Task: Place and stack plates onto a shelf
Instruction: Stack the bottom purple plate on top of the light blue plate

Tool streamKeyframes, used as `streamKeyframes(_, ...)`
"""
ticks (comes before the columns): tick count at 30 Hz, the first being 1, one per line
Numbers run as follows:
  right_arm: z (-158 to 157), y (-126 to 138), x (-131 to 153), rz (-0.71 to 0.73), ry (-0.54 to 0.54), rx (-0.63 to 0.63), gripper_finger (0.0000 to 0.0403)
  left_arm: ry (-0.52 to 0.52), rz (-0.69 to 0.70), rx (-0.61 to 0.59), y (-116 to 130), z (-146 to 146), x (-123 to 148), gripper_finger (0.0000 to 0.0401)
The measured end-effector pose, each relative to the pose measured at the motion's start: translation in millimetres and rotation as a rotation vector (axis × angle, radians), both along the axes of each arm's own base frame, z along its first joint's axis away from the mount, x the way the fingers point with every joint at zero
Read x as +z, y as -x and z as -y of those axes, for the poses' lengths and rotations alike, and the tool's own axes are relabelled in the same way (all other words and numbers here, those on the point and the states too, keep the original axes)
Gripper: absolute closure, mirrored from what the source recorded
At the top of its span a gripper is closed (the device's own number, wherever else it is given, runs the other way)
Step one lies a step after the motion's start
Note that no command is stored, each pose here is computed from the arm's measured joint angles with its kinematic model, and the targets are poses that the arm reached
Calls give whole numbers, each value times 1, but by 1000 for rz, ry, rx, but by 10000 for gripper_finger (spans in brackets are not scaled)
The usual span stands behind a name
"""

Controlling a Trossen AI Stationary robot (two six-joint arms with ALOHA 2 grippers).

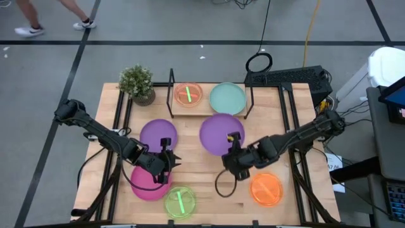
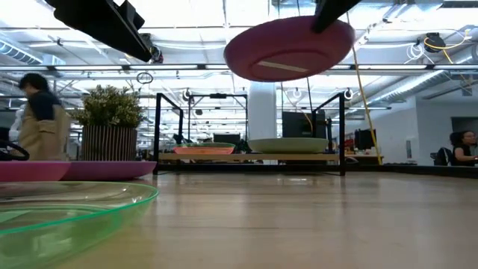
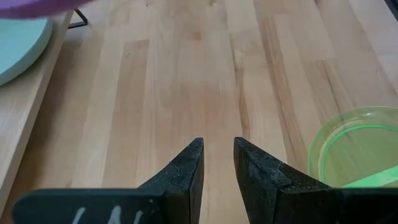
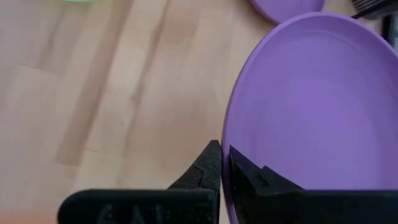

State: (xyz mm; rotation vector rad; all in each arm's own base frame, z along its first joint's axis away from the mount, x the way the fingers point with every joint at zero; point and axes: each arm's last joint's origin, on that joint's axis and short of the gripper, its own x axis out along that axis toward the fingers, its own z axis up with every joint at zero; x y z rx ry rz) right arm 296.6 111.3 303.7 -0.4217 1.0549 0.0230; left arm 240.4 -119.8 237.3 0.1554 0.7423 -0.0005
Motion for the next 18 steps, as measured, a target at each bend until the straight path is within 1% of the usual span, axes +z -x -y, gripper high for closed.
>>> streamKeyframes(5,26,3,15,31,23,-8,401,4,0,3,0,0,0,306)
streamKeyframes(11,60,8,32,72,48,-51,401,11,0,9,0,0,0,306)
streamKeyframes(16,88,8,35,69,75,-98,401,13,1,11,0,0,0,306)
streamKeyframes(18,99,7,35,58,70,-102,401,13,1,11,0,0,0,306)
